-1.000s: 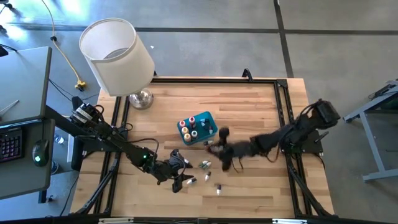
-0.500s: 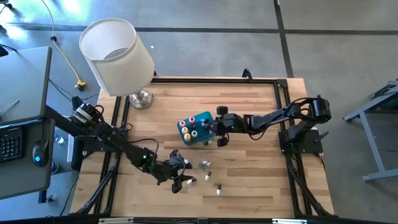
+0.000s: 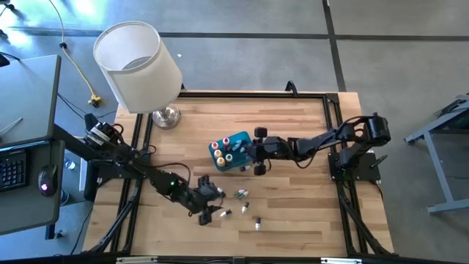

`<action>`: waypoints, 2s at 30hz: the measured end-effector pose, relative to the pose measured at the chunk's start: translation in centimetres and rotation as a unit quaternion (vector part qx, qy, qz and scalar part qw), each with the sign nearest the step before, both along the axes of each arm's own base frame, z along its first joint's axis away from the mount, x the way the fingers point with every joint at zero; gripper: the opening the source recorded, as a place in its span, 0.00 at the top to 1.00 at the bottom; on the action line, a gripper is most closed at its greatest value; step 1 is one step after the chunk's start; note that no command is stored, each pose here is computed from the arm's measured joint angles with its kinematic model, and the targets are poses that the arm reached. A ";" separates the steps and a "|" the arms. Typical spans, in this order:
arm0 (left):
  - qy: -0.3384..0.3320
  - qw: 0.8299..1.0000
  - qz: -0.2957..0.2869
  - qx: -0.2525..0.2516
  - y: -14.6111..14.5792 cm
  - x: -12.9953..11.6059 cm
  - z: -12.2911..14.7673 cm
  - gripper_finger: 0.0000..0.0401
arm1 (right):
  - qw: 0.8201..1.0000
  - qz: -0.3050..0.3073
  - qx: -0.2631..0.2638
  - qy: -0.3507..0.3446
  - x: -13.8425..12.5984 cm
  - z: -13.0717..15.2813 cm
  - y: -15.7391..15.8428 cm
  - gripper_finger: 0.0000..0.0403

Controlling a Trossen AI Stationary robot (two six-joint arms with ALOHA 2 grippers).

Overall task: Pick & Place food coloring
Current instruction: Put the small black food coloring bottle into the bin

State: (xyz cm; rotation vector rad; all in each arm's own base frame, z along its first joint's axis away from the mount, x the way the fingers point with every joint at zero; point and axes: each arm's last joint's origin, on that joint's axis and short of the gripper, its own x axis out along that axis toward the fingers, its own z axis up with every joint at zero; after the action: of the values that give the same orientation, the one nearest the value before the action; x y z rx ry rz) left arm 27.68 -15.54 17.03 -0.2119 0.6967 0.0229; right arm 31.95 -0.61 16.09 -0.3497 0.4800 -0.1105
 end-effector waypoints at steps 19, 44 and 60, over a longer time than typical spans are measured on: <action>0.050 0.987 -0.104 0.114 3.8 2.1 -2.1 0.47 | 0.998 0.045 -0.033 -0.017 -1.0 0.6 7.8 0.69; 0.064 0.994 -0.064 0.068 3.4 3.2 -4.3 0.84 | 0.996 0.073 0.012 -0.046 -7.3 6.9 12.6 0.69; -0.008 0.959 0.055 0.278 6.0 10.1 6.8 0.81 | 0.983 0.126 0.058 -0.118 -12.9 12.2 13.4 0.69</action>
State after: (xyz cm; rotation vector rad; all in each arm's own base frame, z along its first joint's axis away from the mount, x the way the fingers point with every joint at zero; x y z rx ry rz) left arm 37.75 -9.54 23.84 0.2908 0.6355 0.3196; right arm 19.06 12.76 28.28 -0.2751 0.2043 0.1207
